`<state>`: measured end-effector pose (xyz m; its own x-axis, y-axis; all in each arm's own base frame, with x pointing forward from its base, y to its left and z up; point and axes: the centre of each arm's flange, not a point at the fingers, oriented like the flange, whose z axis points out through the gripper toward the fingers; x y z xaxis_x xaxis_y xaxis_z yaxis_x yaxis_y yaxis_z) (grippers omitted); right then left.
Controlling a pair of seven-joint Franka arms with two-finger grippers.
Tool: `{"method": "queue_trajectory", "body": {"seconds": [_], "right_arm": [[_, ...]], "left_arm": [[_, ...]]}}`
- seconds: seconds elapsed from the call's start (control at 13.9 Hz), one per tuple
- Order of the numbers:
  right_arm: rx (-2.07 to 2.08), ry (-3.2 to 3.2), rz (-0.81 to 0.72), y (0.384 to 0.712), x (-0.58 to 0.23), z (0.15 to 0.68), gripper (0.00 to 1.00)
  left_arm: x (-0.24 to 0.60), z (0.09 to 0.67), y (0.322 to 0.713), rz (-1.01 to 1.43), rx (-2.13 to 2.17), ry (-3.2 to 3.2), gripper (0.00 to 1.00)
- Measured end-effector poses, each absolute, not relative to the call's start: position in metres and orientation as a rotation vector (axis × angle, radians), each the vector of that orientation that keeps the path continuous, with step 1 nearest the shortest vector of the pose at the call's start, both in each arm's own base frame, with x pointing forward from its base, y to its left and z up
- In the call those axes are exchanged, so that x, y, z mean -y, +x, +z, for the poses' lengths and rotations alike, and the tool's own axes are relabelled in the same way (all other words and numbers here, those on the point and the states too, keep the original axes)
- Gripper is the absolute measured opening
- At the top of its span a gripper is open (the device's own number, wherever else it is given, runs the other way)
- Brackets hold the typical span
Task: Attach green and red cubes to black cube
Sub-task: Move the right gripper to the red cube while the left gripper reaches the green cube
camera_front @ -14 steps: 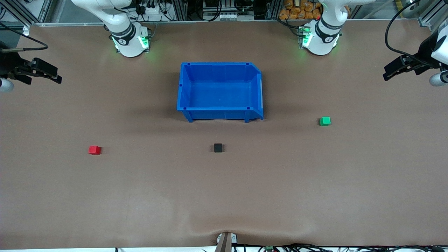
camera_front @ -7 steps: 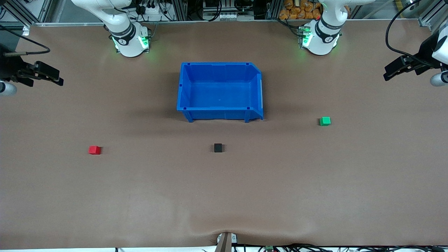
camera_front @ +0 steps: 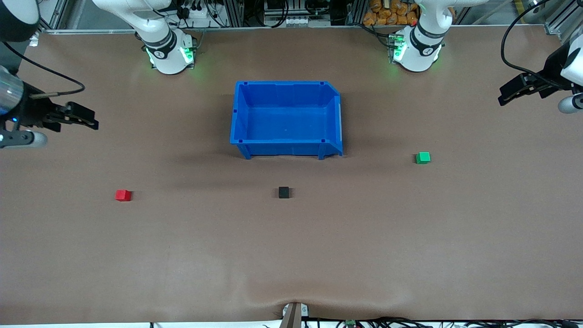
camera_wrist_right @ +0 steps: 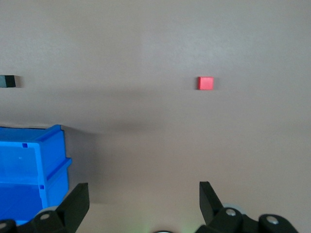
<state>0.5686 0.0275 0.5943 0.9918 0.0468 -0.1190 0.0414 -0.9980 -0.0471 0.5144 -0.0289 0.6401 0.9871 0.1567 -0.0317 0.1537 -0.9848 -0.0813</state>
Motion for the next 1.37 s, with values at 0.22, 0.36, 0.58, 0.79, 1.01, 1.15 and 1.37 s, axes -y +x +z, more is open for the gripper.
{"method": "queue_trajectory", "body": {"seconds": [0.22,0.36,0.58,0.79,1.01,1.15,1.37], "right_arm": [[0.099,-3.091,0.193,0.578,-0.04,0.581,1.0],[0.122,-3.091,0.193,0.584,-0.05,0.572,1.0],[0.148,-3.092,0.192,0.594,-0.061,0.556,1.0],[0.205,-3.092,0.195,0.61,-0.087,0.524,1.0],[0.157,-3.095,0.259,0.628,-0.072,0.482,1.0],[0.084,-3.096,0.302,0.639,-0.043,0.454,1.0],[-0.014,-3.097,0.329,0.651,-0.002,0.418,1.0]], "left_arm": [[0.034,0.637,0.514,0.075,0.225,-3.051,1.0],[0.035,0.632,0.516,0.101,0.22,-3.049,1.0],[0.036,0.611,0.521,0.162,0.215,-3.041,1.0],[0.036,0.578,0.531,0.165,0.208,-3.042,1.0],[0.037,0.526,0.537,0.146,0.194,-3.048,1.0],[0.038,0.483,0.54,0.103,0.184,-3.057,1.0],[0.038,0.417,0.537,0.104,0.182,-3.064,1.0]]}}
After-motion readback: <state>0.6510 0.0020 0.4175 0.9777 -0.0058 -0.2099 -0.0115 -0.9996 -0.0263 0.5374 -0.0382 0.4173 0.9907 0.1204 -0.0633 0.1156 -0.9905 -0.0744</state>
